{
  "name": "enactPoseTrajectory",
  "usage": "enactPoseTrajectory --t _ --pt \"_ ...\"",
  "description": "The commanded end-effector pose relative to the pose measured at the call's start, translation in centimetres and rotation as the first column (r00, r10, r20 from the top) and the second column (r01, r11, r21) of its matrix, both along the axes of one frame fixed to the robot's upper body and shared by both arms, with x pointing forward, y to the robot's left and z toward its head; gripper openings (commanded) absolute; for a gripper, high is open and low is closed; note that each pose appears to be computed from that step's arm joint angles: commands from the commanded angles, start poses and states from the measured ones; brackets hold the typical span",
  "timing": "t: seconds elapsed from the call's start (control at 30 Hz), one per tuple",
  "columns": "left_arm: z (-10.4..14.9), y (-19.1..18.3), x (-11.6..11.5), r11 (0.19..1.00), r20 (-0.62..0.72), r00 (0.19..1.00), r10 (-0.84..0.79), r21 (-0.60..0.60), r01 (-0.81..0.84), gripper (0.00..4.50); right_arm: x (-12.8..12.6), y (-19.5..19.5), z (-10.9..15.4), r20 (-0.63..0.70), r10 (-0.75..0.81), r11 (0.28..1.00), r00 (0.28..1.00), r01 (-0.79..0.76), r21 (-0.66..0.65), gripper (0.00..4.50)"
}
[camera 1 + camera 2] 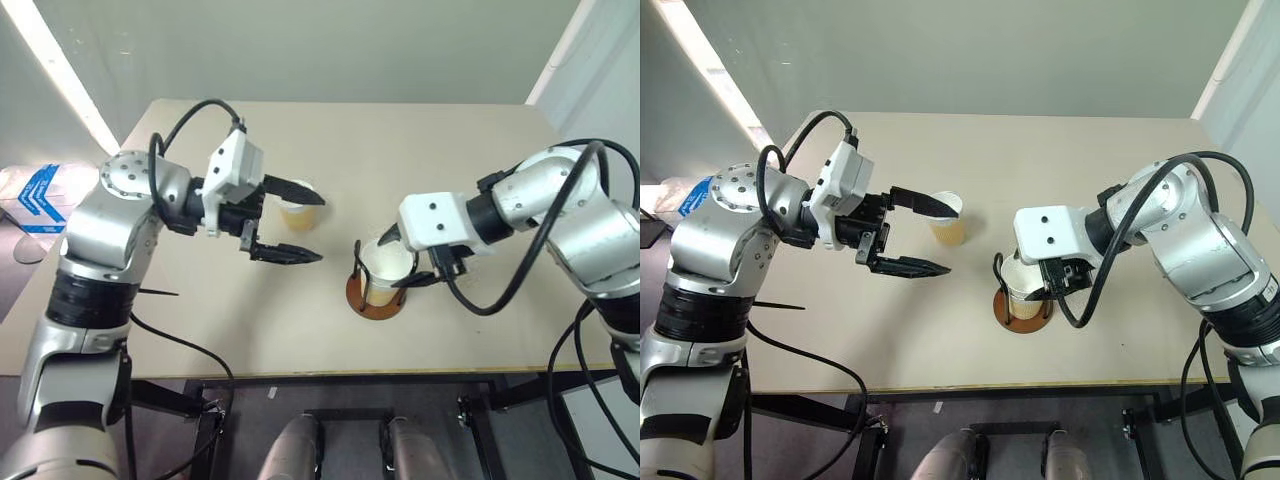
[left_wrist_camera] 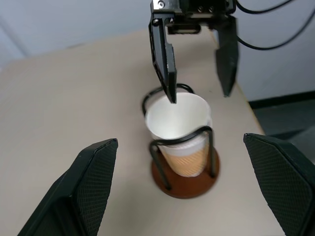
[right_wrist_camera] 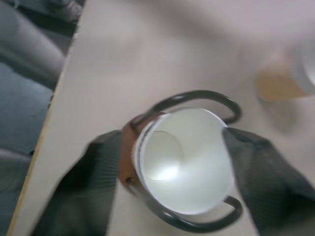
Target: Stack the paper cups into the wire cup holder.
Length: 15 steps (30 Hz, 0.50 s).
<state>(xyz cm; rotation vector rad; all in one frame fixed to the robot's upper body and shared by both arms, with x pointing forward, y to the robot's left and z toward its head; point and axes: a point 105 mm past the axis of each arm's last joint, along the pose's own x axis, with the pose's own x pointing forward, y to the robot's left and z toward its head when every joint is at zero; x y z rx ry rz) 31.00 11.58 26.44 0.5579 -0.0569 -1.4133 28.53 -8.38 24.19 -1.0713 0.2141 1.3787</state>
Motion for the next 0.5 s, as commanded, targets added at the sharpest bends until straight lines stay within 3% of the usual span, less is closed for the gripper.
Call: enactPoseTrajectory --t 0.03,0.2,0.3,0.5 --pt "2.9 0.2 2.3 0.986 0.218 0.961 0.167 -0.038 -0.163 4.5 0.3 -1.7 4.1 0.025 -0.132 0.971 0.991 0.124 0.202 3.83" --pt "2.4 0.9 4.4 0.951 0.358 0.896 0.263 0.06 -0.303 4.5 0.0 -3.3 6.5 -0.049 -0.233 0.886 0.971 0.233 0.401 3.83" --pt "1.5 1.5 5.6 0.906 0.545 0.809 0.222 0.192 -0.377 4.5 -0.9 -4.4 6.7 -0.091 -0.27 0.844 0.958 0.281 0.457 3.83" --pt "-0.9 2.4 7.2 0.802 0.607 0.776 0.171 0.372 -0.468 4.5 -1.8 -5.3 6.2 -0.157 -0.331 0.785 0.93 0.364 0.502 3.83"
